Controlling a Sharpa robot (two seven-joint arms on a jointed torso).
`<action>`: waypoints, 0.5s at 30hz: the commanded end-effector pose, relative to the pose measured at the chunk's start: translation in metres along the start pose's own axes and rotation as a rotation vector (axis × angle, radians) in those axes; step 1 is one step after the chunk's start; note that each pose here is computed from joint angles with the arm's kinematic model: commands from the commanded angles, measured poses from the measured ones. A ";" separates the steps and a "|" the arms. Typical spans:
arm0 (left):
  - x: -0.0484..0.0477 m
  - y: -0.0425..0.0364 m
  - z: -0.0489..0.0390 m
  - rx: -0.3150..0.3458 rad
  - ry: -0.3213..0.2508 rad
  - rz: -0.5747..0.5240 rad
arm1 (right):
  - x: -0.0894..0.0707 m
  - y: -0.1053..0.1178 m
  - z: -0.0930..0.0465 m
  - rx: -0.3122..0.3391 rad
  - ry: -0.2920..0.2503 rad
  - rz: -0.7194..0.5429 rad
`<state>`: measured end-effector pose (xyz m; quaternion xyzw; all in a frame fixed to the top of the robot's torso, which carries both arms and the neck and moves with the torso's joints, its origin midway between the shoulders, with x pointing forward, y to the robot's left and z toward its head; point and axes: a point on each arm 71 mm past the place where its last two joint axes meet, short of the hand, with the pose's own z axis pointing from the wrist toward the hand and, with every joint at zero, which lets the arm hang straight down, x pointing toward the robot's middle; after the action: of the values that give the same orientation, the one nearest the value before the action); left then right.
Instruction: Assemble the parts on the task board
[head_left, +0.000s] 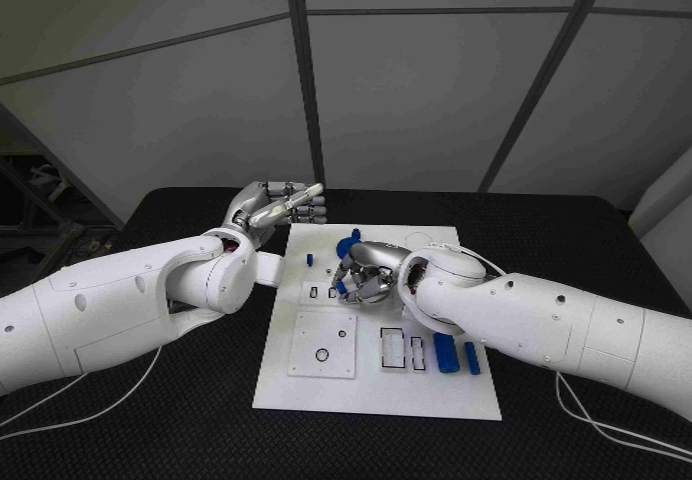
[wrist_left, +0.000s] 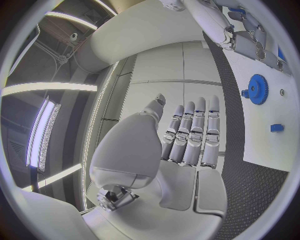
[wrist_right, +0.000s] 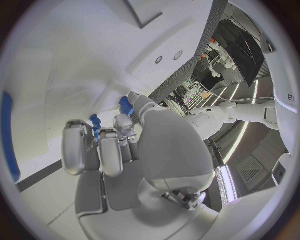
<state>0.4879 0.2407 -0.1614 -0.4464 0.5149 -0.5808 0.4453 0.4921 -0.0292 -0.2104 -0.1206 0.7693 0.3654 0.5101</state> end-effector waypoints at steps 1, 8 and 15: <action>0.0014 -0.0013 0.0001 0.006 0.015 0.000 | 0.003 -0.002 0.000 0.014 0.020 -0.010; 0.0013 -0.0013 0.0001 0.006 0.015 0.000 | 0.003 -0.002 0.000 0.015 0.020 -0.011; 0.0012 -0.0013 0.0002 0.006 0.015 0.000 | 0.002 -0.002 0.000 0.009 0.013 -0.010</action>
<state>0.4878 0.2408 -0.1615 -0.4468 0.5156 -0.5804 0.4446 0.4922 -0.0291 -0.2105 -0.1210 0.7692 0.3650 0.5103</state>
